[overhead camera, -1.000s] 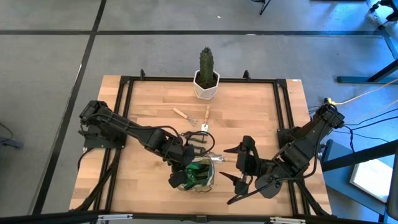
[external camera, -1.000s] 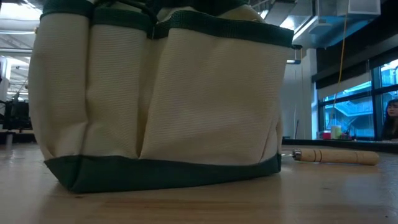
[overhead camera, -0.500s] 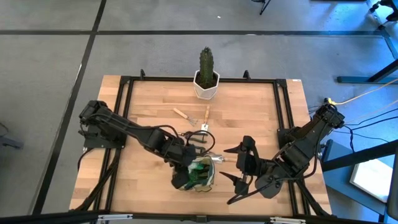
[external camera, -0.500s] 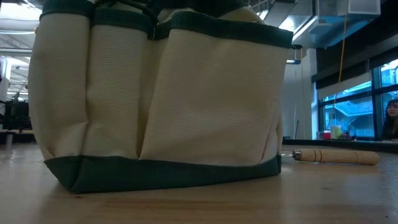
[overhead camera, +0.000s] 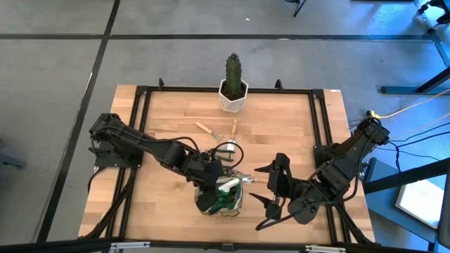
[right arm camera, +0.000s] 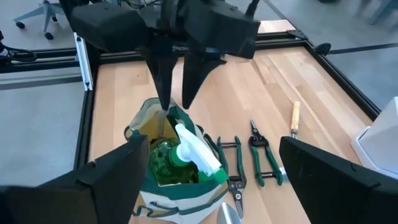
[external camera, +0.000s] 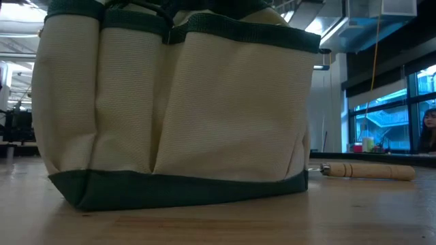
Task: Pick & Place Garden tools in Gardening bag
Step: Put the spray bottle into the gardening bag
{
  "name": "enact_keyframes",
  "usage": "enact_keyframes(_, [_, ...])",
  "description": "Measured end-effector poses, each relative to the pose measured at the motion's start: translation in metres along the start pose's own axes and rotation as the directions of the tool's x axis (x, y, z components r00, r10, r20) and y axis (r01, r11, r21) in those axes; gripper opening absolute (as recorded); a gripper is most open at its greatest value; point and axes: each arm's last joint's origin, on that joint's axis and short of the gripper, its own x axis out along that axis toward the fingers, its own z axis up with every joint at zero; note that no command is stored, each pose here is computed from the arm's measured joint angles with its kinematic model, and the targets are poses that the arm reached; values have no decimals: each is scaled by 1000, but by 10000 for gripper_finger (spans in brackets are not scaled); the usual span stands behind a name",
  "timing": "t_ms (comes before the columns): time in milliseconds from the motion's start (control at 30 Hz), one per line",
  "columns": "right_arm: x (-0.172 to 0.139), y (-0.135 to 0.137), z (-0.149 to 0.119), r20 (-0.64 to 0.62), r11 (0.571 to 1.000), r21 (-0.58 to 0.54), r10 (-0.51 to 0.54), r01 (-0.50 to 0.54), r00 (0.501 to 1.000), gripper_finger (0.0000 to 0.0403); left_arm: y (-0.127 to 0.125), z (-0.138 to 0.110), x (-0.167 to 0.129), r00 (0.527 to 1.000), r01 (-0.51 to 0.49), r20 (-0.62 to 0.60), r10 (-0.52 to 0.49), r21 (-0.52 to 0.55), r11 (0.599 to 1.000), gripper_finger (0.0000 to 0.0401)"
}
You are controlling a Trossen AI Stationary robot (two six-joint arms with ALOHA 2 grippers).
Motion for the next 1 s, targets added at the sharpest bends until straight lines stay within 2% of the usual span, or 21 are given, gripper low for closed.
enact_keyframes(167, [0,0,0,-3,1000,2,-1,1,1000,362,-5,12,-14,995,-17,102,14,28,999,125])
enact_keyframes(300, [0,0,0,-2,1000,3,-1,1,1000,362,0,22,-18,986,-48,162,39,52,998,130])
enact_keyframes(667, [-5,4,-4,-7,1000,-2,13,-13,1000,362,11,34,29,999,0,42,-1,24,1000,144])
enact_keyframes(833, [-8,4,-7,-23,1000,1,10,-10,1000,362,8,36,39,998,20,52,-21,30,999,145])
enact_keyframes(1000, [-9,6,-8,-23,1000,1,16,-16,1000,362,10,37,40,996,-29,80,27,30,999,140])
